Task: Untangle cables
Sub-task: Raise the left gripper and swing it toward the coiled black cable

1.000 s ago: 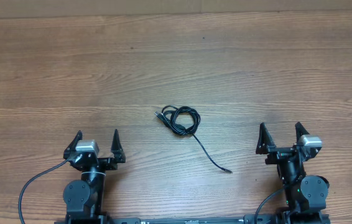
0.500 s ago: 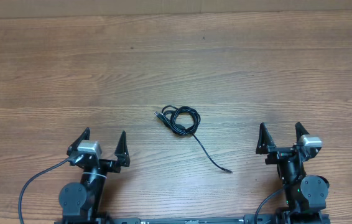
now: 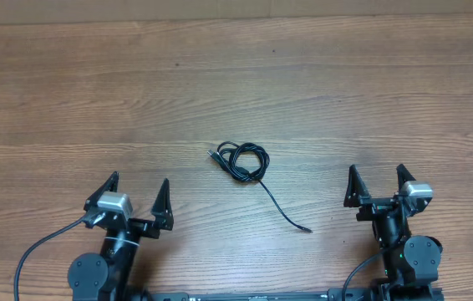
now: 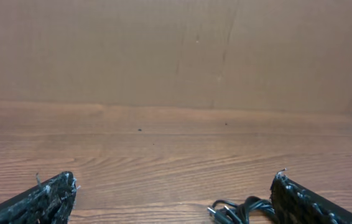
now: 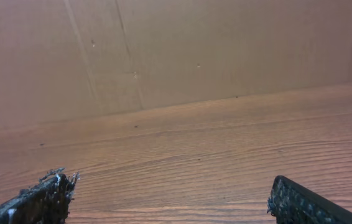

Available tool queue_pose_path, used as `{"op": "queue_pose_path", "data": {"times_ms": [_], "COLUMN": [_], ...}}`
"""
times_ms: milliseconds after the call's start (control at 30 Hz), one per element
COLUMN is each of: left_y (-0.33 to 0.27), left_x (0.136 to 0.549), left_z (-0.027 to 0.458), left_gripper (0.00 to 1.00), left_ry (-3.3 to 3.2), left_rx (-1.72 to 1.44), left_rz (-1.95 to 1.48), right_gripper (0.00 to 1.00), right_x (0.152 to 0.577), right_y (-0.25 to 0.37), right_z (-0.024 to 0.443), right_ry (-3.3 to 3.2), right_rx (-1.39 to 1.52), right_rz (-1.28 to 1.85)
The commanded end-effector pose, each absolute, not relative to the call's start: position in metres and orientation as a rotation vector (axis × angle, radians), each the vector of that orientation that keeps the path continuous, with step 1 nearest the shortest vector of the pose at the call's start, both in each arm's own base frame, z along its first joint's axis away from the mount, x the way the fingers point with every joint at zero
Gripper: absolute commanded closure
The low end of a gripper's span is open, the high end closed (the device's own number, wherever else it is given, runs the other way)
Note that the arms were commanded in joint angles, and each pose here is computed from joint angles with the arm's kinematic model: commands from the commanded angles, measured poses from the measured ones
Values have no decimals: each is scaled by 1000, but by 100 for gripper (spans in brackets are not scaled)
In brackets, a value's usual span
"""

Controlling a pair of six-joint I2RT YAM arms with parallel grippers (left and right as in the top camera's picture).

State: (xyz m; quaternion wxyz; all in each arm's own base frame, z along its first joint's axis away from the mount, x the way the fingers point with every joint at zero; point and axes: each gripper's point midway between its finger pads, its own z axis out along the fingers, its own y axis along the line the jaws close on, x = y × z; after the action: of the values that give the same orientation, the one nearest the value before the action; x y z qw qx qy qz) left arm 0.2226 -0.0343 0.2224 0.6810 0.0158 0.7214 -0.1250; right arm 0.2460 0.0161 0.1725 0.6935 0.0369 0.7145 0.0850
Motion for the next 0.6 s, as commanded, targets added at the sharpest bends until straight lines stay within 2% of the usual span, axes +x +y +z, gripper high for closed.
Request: {"op": "queue_pose_path", "data": {"times_ms": [0,567], "left_y": [-38,-41], "left_x": [212,177], "left_z": [249,300], "left_gripper": [0,0], "left_ry": [1569,1542], "left_rx": [55,73], "left_rz": [-300,-309], "right_gripper": [0,0], "right_x": [246,246], "right_y": [18,18], "right_z": [170,170], "right_ry": [1595,1595], "right_rx": [70,69], "right_rz": [191,192]}}
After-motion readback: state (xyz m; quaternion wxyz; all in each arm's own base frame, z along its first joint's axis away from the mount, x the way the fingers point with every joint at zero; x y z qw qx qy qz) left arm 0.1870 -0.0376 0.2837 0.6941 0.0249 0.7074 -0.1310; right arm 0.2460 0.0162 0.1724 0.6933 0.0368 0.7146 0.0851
